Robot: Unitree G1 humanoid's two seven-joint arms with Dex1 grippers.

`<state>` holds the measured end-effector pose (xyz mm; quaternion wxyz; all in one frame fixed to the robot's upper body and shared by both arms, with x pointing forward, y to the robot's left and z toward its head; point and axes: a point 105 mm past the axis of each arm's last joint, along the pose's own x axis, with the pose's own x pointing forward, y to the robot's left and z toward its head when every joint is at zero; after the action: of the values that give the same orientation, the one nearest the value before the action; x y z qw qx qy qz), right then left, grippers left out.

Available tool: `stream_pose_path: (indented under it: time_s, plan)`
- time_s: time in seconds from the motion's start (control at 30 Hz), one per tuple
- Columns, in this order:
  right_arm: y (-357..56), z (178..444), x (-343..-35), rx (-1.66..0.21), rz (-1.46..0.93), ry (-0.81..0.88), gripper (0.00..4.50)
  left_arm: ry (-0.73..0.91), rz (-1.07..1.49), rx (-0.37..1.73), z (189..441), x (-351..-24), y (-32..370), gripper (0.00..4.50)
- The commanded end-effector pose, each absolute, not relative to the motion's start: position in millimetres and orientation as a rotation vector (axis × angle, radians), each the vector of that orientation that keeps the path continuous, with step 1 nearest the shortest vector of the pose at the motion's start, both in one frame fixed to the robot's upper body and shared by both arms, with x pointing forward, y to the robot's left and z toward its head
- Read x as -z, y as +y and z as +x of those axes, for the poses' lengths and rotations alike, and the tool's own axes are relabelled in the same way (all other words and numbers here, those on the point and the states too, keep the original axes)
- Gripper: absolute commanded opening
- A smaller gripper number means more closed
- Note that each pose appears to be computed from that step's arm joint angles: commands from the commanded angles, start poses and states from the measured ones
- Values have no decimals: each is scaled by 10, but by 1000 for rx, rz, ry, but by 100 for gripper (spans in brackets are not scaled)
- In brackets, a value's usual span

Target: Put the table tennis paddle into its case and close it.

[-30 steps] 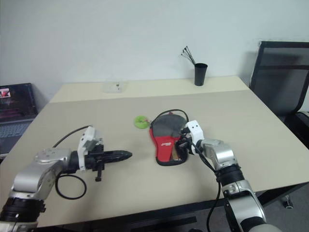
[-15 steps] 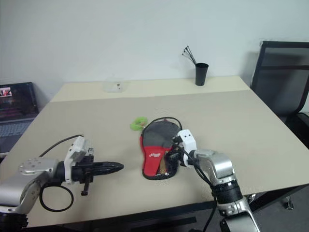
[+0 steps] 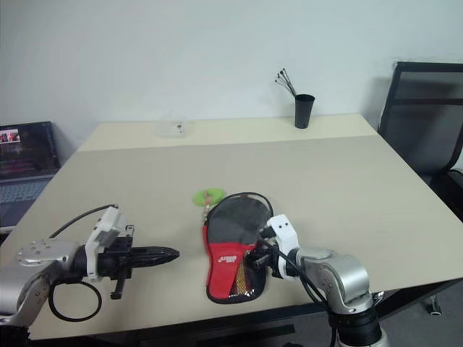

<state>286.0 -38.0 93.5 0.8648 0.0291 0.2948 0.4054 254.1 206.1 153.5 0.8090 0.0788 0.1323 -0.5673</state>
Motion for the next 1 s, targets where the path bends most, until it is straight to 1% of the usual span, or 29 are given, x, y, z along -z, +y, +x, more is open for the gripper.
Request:
stream_pose_path:
  time_s: [0.03,0.8,1.0]
  plan:
    - [-326,2741,-997,-903,67,614,3,254,200,1223,2507,-1657,2061,0]
    - [-478,2701,-957,-869,54,643,3,247,221,1232,2569,-1662,2049,0]
    - [-494,2749,-945,-829,38,641,3,244,223,1234,2582,-1654,2038,0]
